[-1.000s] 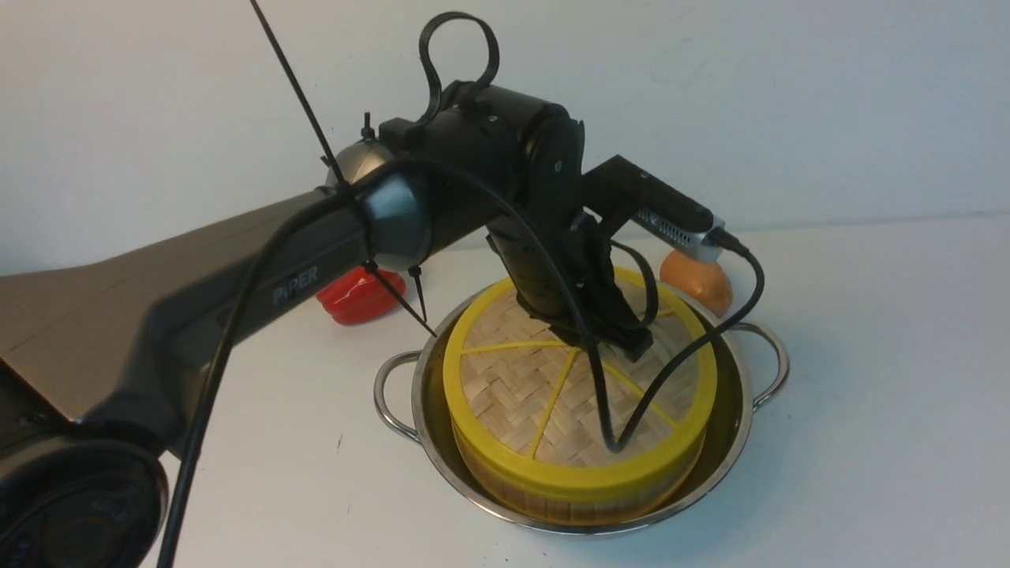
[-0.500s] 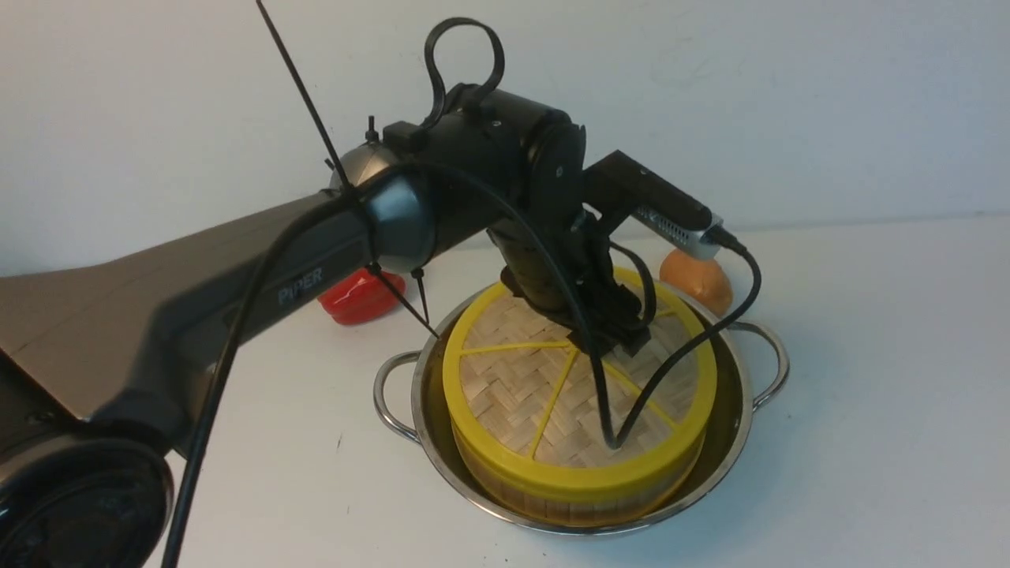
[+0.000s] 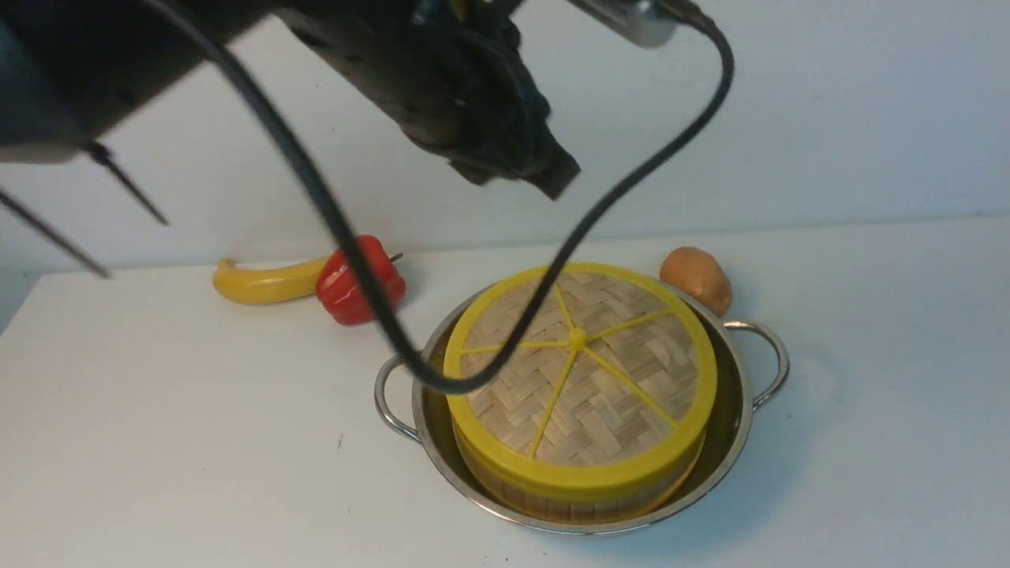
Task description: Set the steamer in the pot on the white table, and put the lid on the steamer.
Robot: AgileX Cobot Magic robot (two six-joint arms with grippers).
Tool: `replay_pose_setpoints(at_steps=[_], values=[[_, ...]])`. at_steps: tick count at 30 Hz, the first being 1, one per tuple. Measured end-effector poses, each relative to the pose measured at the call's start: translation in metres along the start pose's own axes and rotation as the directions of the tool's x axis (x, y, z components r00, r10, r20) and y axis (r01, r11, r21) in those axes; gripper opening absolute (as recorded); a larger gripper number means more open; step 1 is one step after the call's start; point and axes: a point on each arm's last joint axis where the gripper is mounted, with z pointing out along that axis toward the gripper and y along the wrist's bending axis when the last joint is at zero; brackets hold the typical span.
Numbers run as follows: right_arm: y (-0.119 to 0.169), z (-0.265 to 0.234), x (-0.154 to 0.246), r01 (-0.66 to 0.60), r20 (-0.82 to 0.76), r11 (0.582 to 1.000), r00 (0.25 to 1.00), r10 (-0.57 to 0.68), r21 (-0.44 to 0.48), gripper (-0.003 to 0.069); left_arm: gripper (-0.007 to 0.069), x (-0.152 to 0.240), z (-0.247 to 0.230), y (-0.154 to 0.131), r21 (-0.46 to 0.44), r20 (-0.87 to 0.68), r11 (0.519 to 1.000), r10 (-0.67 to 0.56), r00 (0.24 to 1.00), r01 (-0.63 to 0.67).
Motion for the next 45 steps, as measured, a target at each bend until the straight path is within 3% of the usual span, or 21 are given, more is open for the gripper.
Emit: replay_pose_setpoints(at_steps=[3,7,13,16,18,23,29,43,45], values=[[-0.007,0.006,0.003,0.068,-0.014,0.995,0.998,-0.067,0.075,0.0344,-0.0008,0.009,-0.058,0.011,-0.064,0.067,0.998,-0.015,0.998,0.02],[-0.018,0.022,0.016,0.134,-0.08,0.977,0.989,-0.122,0.169,0.0316,-0.0024,0.036,-0.11,0.016,-0.099,0.172,0.994,-0.033,0.985,0.051],[-0.032,0.043,0.052,0.211,-0.195,0.947,0.967,-0.165,0.243,0.0171,-0.0024,0.107,-0.138,0.019,-0.185,0.278,0.976,-0.06,0.959,0.115],[-0.037,0.046,0.071,0.234,-0.117,0.941,0.97,-0.211,0.244,0.0036,-0.0013,0.164,-0.135,0.014,-0.251,0.324,0.951,-0.092,0.942,0.179],[-0.038,0.042,0.08,0.243,-0.027,0.94,0.97,-0.243,0.24,0.0001,-0.0006,0.194,-0.129,0.01,-0.288,0.356,0.933,-0.105,0.928,0.216],[-0.039,0.034,0.093,0.262,0.161,0.936,0.939,-0.303,0.234,-0.0006,-0.0003,0.246,-0.119,-0.009,-0.294,0.512,0.895,-0.148,0.846,0.334],[-0.036,0.034,0.094,0.24,0.197,0.95,0.94,-0.279,0.201,0.0001,0.0,0.255,-0.129,-0.016,-0.248,0.606,0.882,-0.182,0.775,0.401],[-0.032,0.035,0.095,0.193,0.206,0.971,0.954,-0.22,0.145,0.0055,0.0,0.256,-0.13,-0.017,-0.245,0.613,0.881,-0.183,0.768,0.405],[-0.032,0.035,0.095,0.193,0.207,0.971,0.953,-0.22,0.144,0.0065,0.0,0.26,-0.133,-0.018,-0.278,0.616,0.876,-0.152,0.772,0.395]])
